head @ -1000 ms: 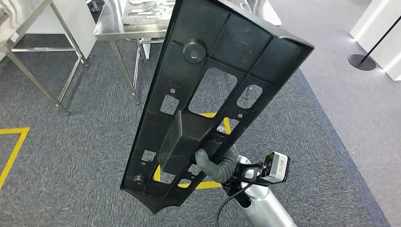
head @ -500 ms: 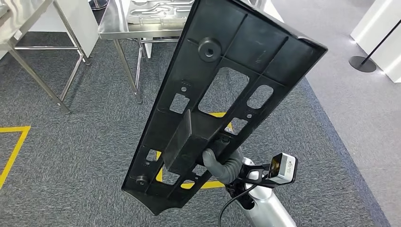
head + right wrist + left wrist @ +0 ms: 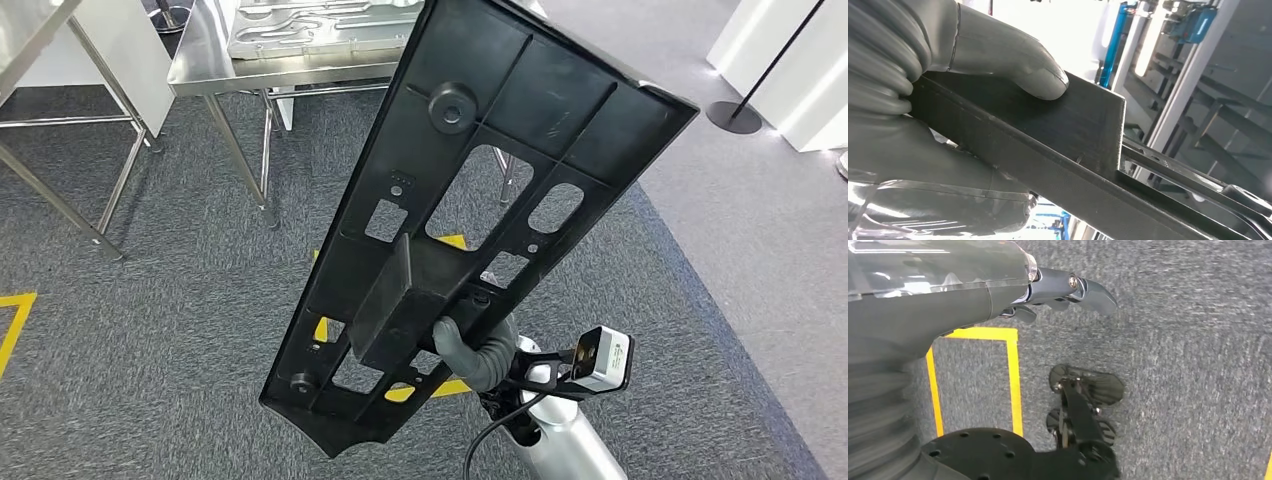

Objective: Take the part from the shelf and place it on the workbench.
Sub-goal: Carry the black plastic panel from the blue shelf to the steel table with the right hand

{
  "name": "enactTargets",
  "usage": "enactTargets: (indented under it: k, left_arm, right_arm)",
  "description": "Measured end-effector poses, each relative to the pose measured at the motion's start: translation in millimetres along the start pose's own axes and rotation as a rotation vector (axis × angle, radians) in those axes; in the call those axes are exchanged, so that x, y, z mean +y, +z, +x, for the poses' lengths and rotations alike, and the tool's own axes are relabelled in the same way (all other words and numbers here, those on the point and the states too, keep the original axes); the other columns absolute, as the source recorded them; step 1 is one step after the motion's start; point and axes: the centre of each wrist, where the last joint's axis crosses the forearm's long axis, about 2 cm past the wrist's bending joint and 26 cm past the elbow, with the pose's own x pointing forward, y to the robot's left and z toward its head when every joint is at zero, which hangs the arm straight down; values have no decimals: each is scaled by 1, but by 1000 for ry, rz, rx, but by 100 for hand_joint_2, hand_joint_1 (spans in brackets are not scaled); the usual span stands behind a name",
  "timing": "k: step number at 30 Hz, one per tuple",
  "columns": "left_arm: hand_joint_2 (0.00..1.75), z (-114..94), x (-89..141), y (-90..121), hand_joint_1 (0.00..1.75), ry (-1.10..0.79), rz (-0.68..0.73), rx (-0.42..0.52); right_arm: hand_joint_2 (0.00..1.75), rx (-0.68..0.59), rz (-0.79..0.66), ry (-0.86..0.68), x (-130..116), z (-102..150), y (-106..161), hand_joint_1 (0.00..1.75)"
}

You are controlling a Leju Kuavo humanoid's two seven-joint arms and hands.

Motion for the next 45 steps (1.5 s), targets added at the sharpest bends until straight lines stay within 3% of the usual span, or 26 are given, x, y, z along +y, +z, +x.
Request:
enactTargets:
  k: [45]
  left_arm:
    - [175, -1, 1, 0, 0, -9, 0, 2]
  right_arm:
    - [175, -26, -28, 16, -6, 3, -6, 164]
